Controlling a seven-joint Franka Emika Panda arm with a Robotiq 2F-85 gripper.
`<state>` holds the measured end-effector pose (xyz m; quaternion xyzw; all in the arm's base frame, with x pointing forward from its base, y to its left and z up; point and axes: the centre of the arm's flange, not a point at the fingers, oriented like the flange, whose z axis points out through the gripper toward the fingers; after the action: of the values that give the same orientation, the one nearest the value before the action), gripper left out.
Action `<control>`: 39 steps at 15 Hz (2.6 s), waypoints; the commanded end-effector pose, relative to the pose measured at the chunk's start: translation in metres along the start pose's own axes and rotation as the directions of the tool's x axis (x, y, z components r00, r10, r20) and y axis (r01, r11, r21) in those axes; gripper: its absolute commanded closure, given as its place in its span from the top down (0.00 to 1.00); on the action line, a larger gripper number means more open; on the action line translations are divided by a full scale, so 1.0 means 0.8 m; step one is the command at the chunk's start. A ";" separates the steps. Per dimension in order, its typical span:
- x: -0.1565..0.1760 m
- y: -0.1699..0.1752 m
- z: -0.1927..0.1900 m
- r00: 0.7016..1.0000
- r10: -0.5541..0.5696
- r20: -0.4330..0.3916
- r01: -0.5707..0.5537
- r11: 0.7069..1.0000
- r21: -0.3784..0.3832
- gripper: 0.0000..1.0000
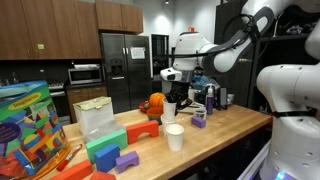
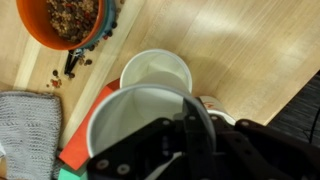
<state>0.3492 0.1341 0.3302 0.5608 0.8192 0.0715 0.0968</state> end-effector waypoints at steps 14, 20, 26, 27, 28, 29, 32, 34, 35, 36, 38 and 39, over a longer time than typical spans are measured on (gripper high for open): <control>-0.003 -0.022 0.000 1.000 0.007 -0.011 -0.007 0.999 -0.034 0.00; -0.003 -0.022 0.000 1.000 0.000 0.001 0.000 0.999 -0.043 0.00; -0.005 -0.021 0.003 1.000 -0.001 0.007 0.001 0.999 -0.043 0.00; -0.005 -0.021 0.003 1.000 0.000 0.006 0.000 0.999 -0.042 0.00; -0.006 -0.021 0.003 1.000 0.000 0.005 0.000 0.999 -0.042 0.00; -0.006 -0.021 0.004 1.000 0.002 0.005 -0.002 0.999 -0.040 0.00; -0.009 -0.021 0.006 1.000 0.011 0.002 -0.011 0.999 -0.036 0.27; -0.010 -0.021 0.007 1.000 0.016 -0.001 -0.016 0.999 -0.035 0.36; -0.011 -0.021 0.007 1.000 0.018 -0.003 -0.018 0.999 -0.034 0.44; -0.012 -0.021 0.007 1.000 0.021 -0.004 -0.021 0.999 -0.033 0.50; -0.013 -0.022 0.007 1.000 0.025 -0.003 -0.025 0.999 -0.034 0.65; -0.013 -0.023 0.006 1.000 0.027 -0.002 -0.027 0.999 -0.034 0.71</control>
<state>0.3538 0.1249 0.3246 0.5672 0.8137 0.0765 0.1017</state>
